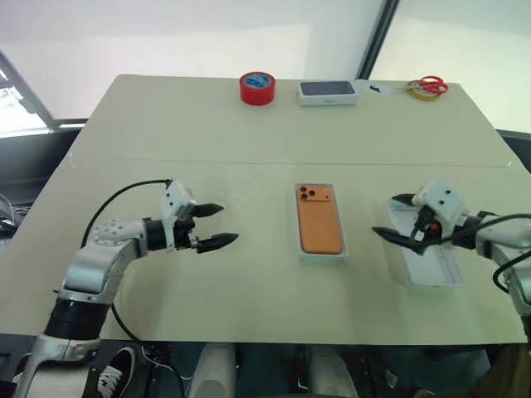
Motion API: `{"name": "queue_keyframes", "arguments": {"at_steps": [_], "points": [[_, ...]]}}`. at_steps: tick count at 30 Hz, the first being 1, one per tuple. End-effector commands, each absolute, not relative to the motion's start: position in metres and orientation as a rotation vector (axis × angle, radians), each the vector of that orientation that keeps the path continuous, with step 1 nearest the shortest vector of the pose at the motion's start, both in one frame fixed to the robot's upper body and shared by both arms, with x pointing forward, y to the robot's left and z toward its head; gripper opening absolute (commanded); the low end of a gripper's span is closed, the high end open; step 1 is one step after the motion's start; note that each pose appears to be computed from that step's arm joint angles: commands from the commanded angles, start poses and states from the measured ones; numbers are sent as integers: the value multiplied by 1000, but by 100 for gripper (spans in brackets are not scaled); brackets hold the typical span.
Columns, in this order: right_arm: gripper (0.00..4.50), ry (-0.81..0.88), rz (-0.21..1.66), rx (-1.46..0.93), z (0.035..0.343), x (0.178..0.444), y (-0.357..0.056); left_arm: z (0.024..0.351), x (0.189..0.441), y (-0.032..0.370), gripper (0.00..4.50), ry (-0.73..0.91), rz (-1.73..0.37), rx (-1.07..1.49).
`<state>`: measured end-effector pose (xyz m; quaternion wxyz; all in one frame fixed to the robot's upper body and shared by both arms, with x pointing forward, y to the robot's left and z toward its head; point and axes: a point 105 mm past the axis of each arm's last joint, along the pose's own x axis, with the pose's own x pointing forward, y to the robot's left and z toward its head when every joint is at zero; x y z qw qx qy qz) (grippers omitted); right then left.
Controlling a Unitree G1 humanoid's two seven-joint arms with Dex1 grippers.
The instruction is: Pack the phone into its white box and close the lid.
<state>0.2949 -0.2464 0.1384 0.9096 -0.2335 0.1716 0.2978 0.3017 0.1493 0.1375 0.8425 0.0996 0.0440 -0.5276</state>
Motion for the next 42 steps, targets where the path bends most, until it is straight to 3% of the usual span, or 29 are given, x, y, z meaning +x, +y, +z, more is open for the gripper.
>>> {"name": "queue_keyframes", "arguments": {"at_steps": [1, 5, 9, 23, 39, 42], "points": [[447, 454, 538, -406, 132, 276, -247, 136, 293, 161, 450, 9, -1170, 429], [447, 619, 504, -463, 119, 251, -253, 133, 285, 165, 450, -17, -1234, 412], [447, 610, 443, -413, 133, 255, -259, 140, 287, 166, 450, -67, -1230, 420], [447, 823, 311, -84, 128, 265, -254, 141, 268, 163, 450, -82, -1349, 373], [447, 893, 293, -65, 123, 282, -250, 134, 259, 156, 450, -91, -1318, 360], [372, 917, 250, -57, 113, 281, -254, 133, 258, 153, 450, -93, -1313, 360]]}}
